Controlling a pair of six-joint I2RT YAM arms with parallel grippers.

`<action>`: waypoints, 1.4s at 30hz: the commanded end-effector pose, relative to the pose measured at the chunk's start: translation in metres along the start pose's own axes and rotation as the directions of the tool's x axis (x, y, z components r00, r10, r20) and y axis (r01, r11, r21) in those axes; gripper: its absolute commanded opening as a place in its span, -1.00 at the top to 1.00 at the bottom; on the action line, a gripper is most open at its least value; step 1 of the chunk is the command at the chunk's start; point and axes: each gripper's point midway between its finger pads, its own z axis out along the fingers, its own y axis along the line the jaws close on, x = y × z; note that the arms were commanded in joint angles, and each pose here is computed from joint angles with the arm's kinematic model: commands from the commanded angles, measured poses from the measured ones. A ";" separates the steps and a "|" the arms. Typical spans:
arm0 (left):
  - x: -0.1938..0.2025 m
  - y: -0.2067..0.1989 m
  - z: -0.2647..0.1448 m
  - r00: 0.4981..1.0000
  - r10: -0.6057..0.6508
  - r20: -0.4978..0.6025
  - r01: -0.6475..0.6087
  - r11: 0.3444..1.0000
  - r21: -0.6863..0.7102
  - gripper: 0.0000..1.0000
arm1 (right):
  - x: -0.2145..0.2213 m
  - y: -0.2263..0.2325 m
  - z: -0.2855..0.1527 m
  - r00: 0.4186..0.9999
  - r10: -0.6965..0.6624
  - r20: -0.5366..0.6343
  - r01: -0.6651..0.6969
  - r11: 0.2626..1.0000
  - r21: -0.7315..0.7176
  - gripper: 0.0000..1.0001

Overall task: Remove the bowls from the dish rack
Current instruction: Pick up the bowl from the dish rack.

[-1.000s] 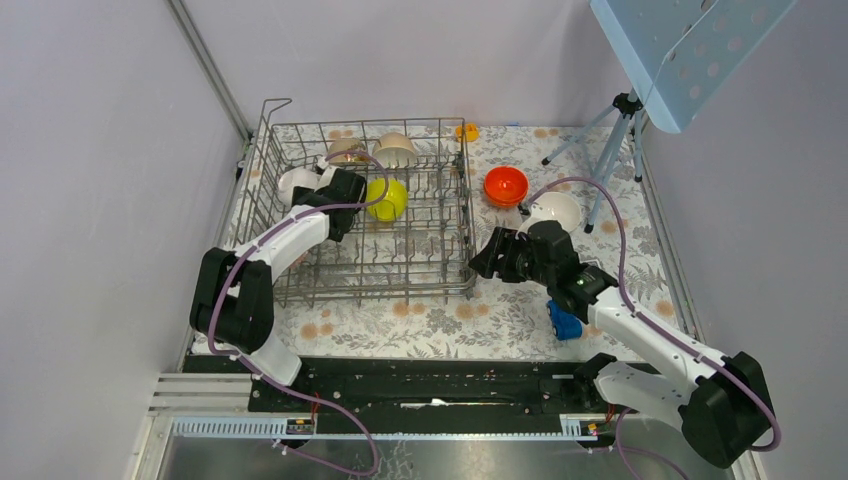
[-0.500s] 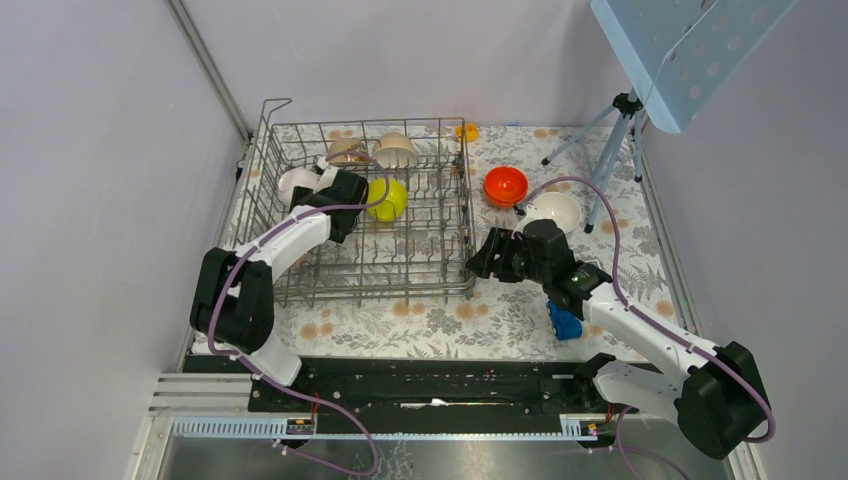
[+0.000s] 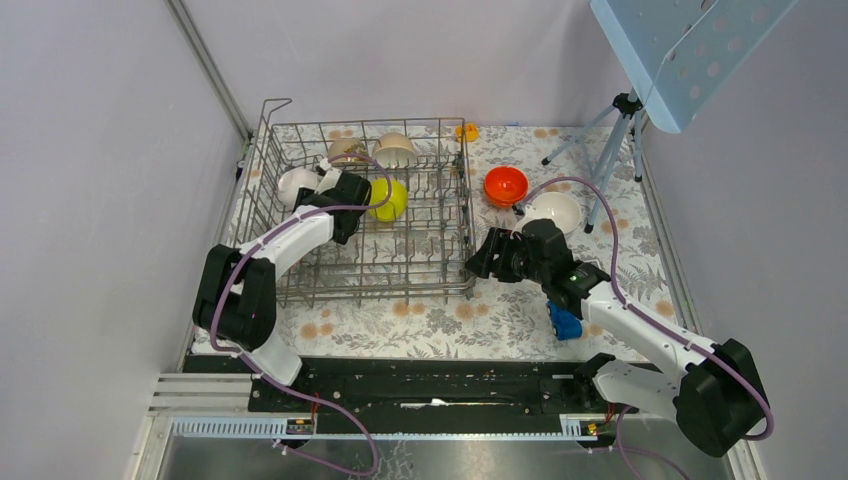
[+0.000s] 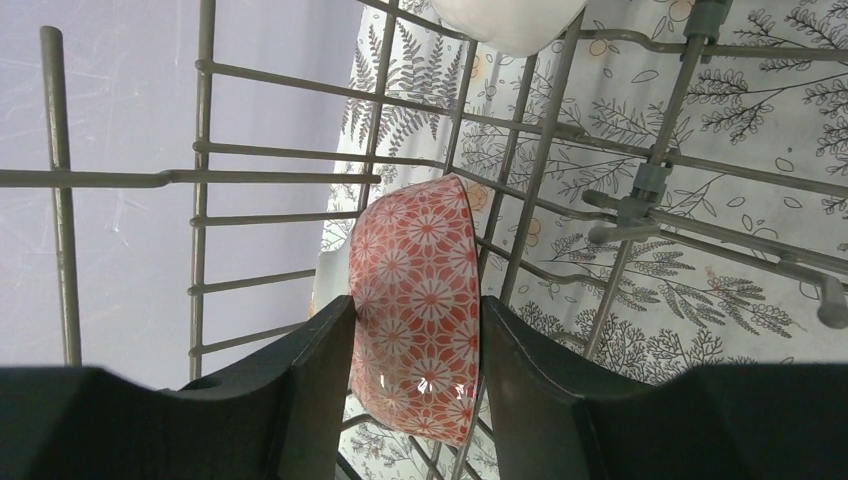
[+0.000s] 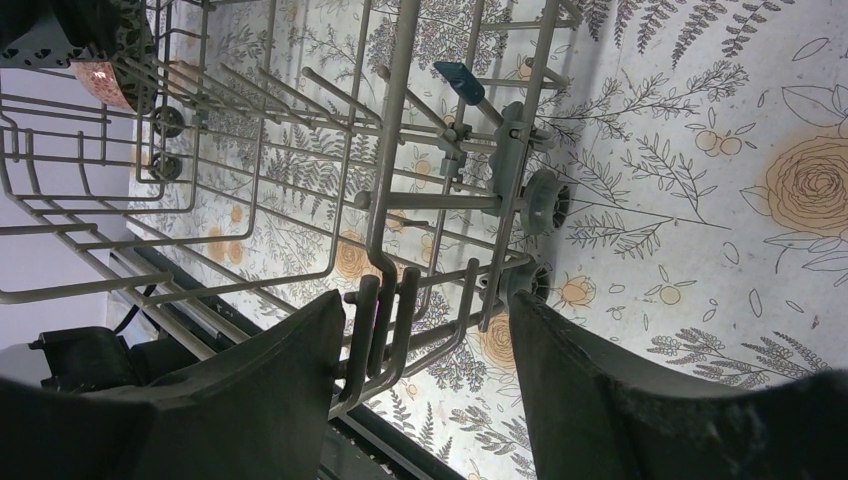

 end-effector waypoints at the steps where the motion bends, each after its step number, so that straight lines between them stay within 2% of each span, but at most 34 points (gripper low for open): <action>1: 0.000 0.007 0.002 1.000 -0.002 0.003 0.002 0.999 -0.052 -0.01 | -0.011 0.010 0.002 1.000 -0.012 0.025 0.012 1.000 -0.029 -0.36; 7: 0.004 0.007 0.003 1.000 -0.007 -0.001 0.007 0.998 -0.066 0.18 | -0.017 0.014 0.003 0.999 -0.018 0.048 0.020 0.999 -0.047 -0.36; 18: -0.001 0.020 0.002 1.000 -0.018 0.017 0.020 0.989 -0.146 0.36 | -0.014 0.010 0.005 0.999 -0.014 0.043 0.016 0.999 -0.039 -0.36; 25: -0.001 0.030 0.002 0.999 -0.016 0.028 0.022 0.977 -0.210 0.37 | -0.013 0.009 0.007 0.999 -0.016 0.040 0.017 0.999 -0.037 -0.36; 31: 0.007 0.027 0.005 1.000 0.007 0.005 -0.006 0.975 -0.221 0.13 | -0.012 0.008 0.008 0.999 -0.019 0.038 0.020 0.999 -0.036 -0.36; 34: 0.011 0.026 0.006 1.000 0.016 -0.005 -0.017 0.975 -0.220 0.10 | -0.012 0.008 0.008 0.999 -0.020 0.039 0.022 0.999 -0.036 -0.36; 38: 0.013 0.027 0.005 1.000 0.012 -0.009 -0.014 0.976 -0.219 0.15 | -0.012 0.008 0.008 0.999 -0.020 0.039 0.021 0.999 -0.038 -0.36; 42: 0.015 0.029 0.004 1.000 0.011 -0.009 -0.013 0.975 -0.222 0.29 | -0.012 0.009 0.008 0.999 -0.018 0.039 0.020 0.999 -0.043 -0.36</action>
